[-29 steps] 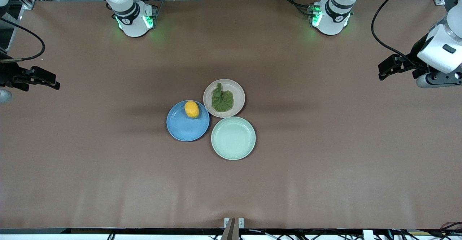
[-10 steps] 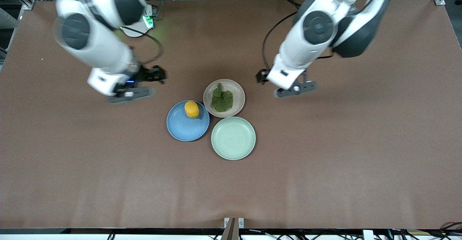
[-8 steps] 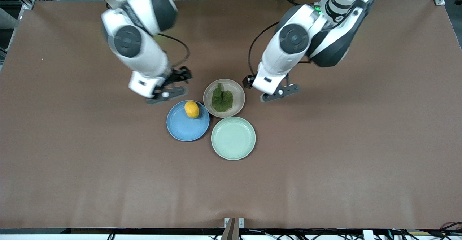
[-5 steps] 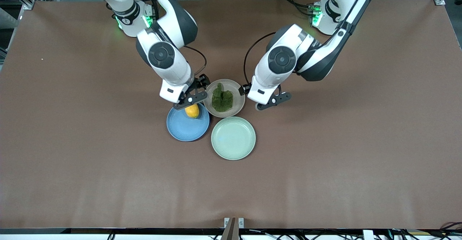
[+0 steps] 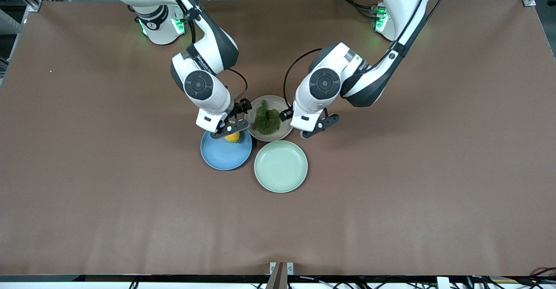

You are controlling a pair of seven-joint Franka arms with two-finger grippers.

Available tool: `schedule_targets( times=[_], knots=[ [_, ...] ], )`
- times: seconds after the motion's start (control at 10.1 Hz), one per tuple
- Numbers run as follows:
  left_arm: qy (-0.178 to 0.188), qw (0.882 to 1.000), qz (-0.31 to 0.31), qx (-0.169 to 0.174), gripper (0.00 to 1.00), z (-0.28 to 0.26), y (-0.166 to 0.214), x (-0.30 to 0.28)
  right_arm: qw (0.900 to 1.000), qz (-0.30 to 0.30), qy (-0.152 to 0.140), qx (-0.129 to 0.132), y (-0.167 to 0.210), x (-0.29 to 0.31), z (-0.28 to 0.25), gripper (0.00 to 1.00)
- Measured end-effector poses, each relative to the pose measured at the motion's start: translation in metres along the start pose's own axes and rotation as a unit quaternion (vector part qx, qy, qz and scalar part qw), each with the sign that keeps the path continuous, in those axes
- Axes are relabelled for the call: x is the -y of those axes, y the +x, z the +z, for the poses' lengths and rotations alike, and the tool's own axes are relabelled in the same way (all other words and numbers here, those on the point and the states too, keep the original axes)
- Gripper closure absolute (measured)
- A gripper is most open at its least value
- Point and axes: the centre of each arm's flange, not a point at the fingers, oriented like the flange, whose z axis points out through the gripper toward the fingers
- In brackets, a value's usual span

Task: Pick lemon and lettuce from blue and beige plates
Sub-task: 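Lower and close the right gripper on the lemon while the left grasps lettuce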

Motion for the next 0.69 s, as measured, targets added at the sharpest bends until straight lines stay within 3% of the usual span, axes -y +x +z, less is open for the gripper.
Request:
schedule_targets(
  times=[0.69],
  knots=[
    [-0.016,1.000,-0.009,0.006,0.00,0.062,-0.016,-0.021,0.999,0.028,-0.013,-0.011,0.009,-0.041,0.033,0.00]
  ],
)
